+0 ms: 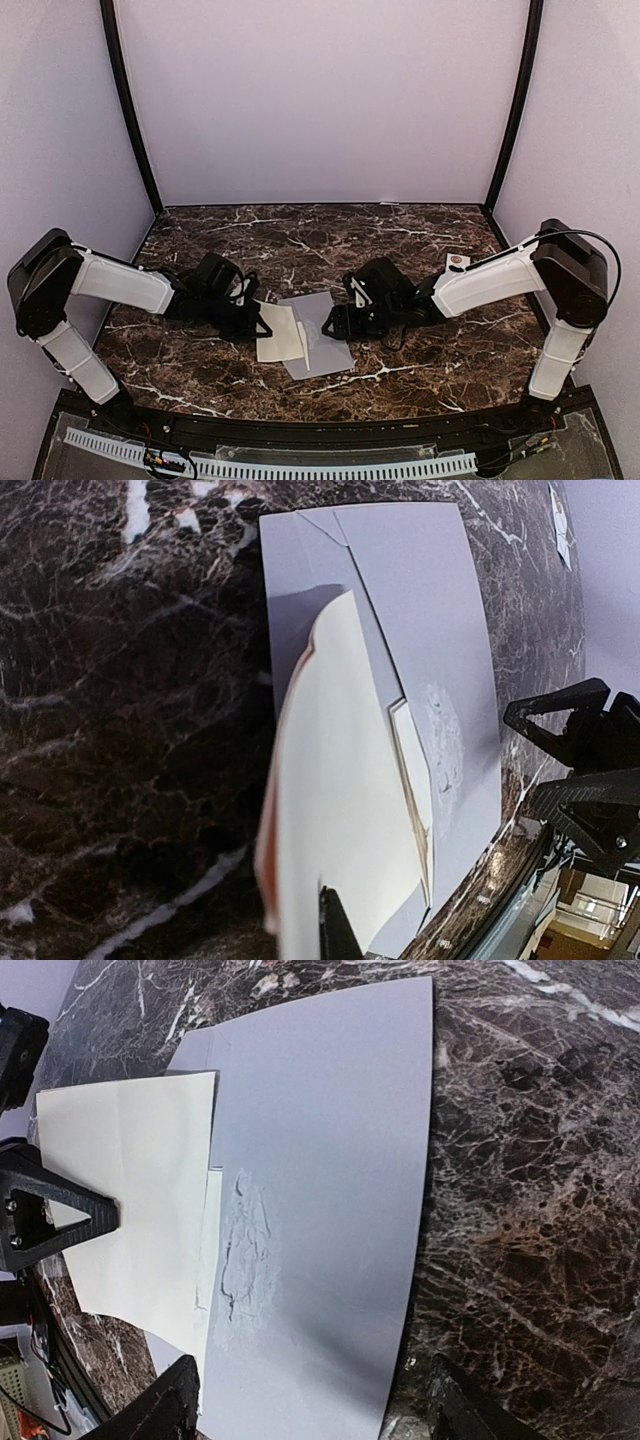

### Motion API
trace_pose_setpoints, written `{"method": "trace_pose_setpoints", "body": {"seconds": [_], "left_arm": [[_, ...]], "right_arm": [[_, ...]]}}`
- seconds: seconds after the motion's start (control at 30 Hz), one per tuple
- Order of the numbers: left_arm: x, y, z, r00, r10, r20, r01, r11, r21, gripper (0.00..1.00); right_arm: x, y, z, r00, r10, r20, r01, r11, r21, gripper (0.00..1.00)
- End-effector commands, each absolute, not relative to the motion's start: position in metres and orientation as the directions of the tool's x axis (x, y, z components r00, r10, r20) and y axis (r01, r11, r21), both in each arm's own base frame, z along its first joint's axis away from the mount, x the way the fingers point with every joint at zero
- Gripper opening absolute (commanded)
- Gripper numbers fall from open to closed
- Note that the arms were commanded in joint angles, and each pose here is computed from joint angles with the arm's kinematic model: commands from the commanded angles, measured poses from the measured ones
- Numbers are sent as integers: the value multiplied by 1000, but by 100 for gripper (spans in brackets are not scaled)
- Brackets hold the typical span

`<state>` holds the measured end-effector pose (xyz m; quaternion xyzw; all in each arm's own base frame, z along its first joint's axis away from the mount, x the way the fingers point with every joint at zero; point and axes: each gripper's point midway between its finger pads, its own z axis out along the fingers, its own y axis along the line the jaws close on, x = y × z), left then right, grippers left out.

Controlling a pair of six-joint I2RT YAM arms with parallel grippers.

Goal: Place the letter into the envelope and seal it

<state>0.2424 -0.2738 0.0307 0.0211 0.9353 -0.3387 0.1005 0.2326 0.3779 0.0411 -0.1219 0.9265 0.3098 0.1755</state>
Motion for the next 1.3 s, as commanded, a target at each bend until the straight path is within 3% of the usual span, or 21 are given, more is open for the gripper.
{"method": "trace_pose_setpoints", "body": {"seconds": [0.0, 1.27], "left_arm": [[242, -279, 58, -976, -32, -216, 125, 728, -674, 0], [243, -273, 37, -987, -87, -132, 20, 759, -650, 0]], "right_arm": [[233, 378, 52, -894, -113, -433, -351, 777, 522, 73], [223, 389, 41, -911, -119, -394, -348, 735, 582, 72]]}}
